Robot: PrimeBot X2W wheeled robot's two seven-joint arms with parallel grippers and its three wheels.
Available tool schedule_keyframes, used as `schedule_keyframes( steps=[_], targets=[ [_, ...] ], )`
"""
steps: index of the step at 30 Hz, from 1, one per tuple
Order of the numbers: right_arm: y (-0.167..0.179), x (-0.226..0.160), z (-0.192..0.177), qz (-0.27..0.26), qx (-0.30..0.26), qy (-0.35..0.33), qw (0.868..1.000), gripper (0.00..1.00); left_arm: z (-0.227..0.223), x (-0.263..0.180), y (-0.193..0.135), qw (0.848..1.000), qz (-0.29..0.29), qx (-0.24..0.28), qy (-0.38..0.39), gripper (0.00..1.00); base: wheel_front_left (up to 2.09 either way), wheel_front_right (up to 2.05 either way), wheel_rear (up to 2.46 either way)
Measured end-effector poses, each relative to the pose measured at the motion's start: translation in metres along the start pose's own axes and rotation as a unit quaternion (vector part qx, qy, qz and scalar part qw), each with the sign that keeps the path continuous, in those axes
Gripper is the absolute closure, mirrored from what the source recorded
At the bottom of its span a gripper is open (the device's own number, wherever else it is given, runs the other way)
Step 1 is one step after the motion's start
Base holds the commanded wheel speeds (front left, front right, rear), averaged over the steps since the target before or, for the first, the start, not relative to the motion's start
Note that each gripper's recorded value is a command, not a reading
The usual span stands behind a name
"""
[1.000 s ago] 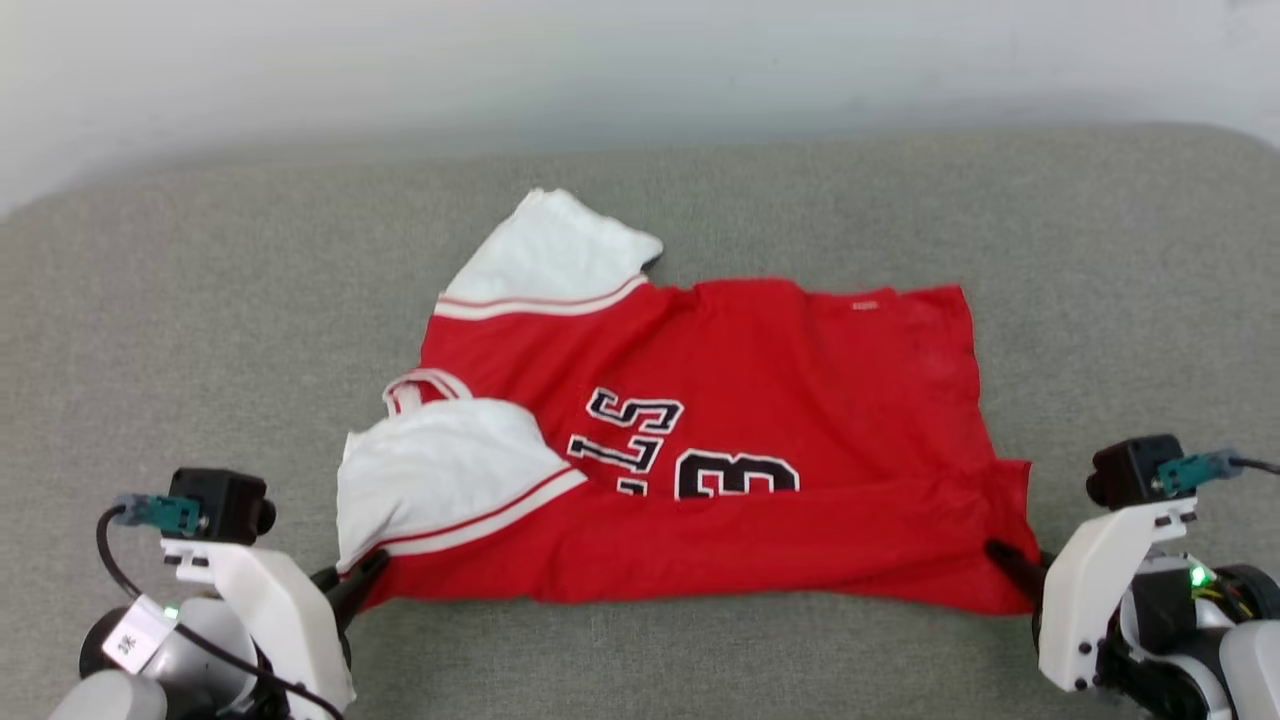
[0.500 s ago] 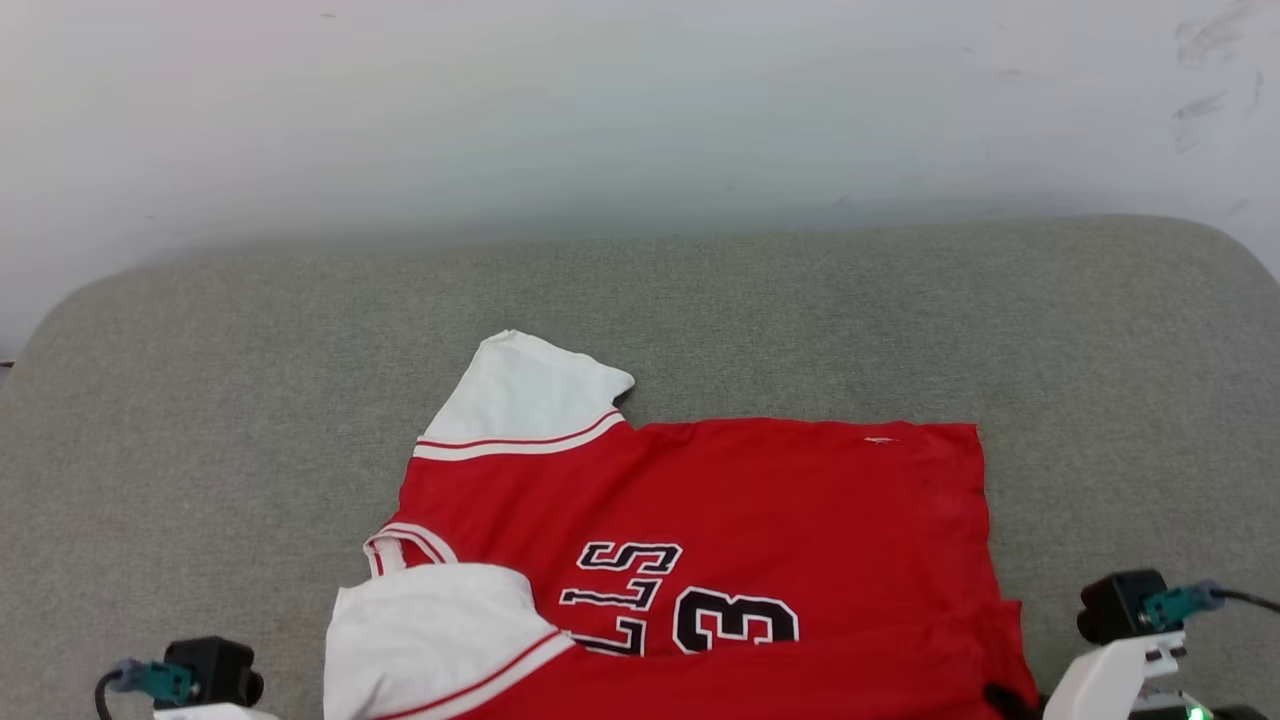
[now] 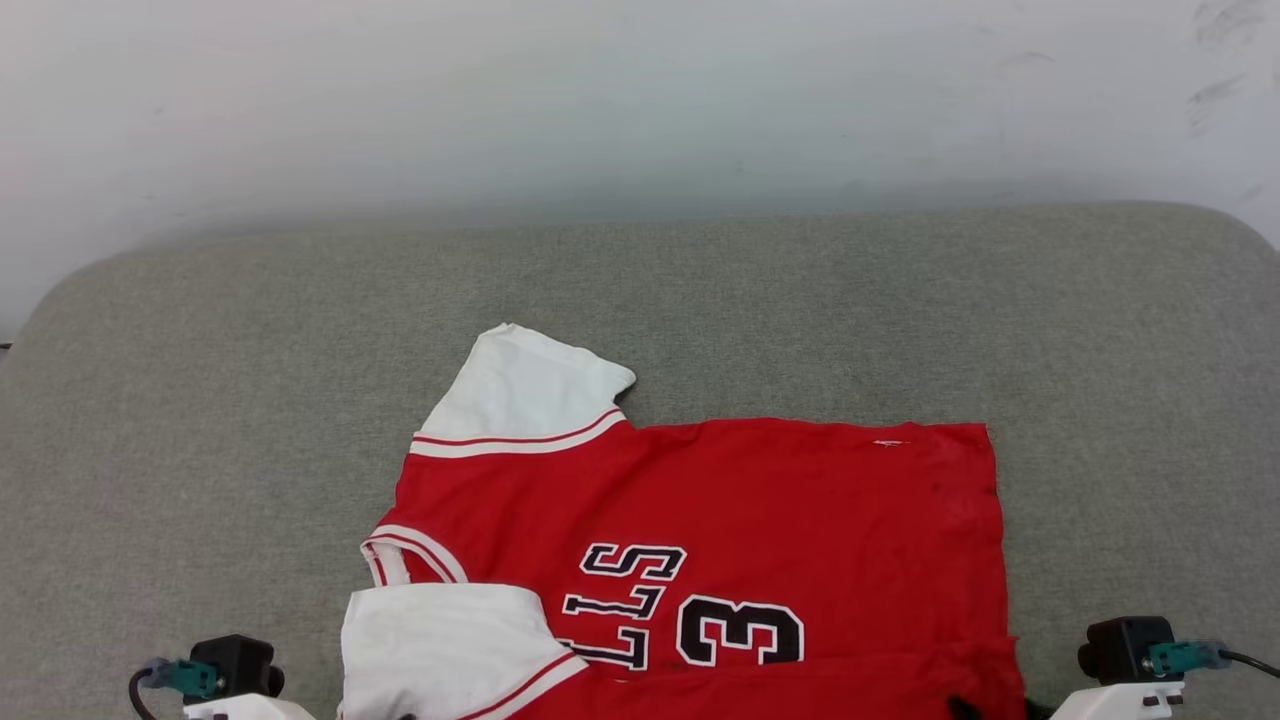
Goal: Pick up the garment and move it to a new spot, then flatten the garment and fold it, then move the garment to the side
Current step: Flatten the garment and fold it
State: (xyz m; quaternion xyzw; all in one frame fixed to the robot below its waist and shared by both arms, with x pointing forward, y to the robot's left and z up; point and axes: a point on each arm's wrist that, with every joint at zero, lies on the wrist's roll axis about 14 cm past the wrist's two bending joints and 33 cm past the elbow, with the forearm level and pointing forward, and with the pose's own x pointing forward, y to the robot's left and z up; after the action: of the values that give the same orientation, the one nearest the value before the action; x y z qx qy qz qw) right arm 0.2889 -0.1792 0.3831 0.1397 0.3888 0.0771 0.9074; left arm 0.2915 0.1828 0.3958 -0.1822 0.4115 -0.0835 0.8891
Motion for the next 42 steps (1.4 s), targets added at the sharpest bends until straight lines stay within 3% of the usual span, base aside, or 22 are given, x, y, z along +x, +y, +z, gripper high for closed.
schedule_keyframes(
  steps=[7,15,20,27,31,42],
  targets=[
    [0.005,-0.007,0.044,0.002,-0.011,-0.136,0.991,0.0,0.033,0.0,-0.004,0.997,-0.002,0.043,-0.056,0.0,0.0,0.0,0.0],
    [0.006,-0.034,0.112,-0.021,-0.046,-0.304,0.951,0.0,0.105,-0.007,-0.019,0.973,0.012,0.102,-0.207,0.0,0.0,0.0,0.0],
    [0.006,-0.046,0.138,-0.036,-0.066,-0.354,0.932,0.0,0.145,-0.008,-0.038,0.947,0.0,0.122,-0.296,0.0,0.0,0.0,0.0],
    [0.006,-0.046,0.165,-0.052,-0.085,-0.379,0.92,0.0,0.187,0.011,-0.059,0.922,-0.015,0.145,-0.359,0.0,0.0,0.0,0.0],
    [0.006,-0.035,0.178,-0.056,-0.091,-0.383,0.917,0.0,0.204,0.039,-0.065,0.923,-0.027,0.149,-0.355,0.0,0.0,0.0,0.0],
    [-0.012,-0.003,0.176,-0.081,-0.079,-0.359,0.926,0.0,0.229,0.131,-0.079,0.951,-0.074,0.2,-0.223,0.0,0.0,0.0,0.0]
  ],
)
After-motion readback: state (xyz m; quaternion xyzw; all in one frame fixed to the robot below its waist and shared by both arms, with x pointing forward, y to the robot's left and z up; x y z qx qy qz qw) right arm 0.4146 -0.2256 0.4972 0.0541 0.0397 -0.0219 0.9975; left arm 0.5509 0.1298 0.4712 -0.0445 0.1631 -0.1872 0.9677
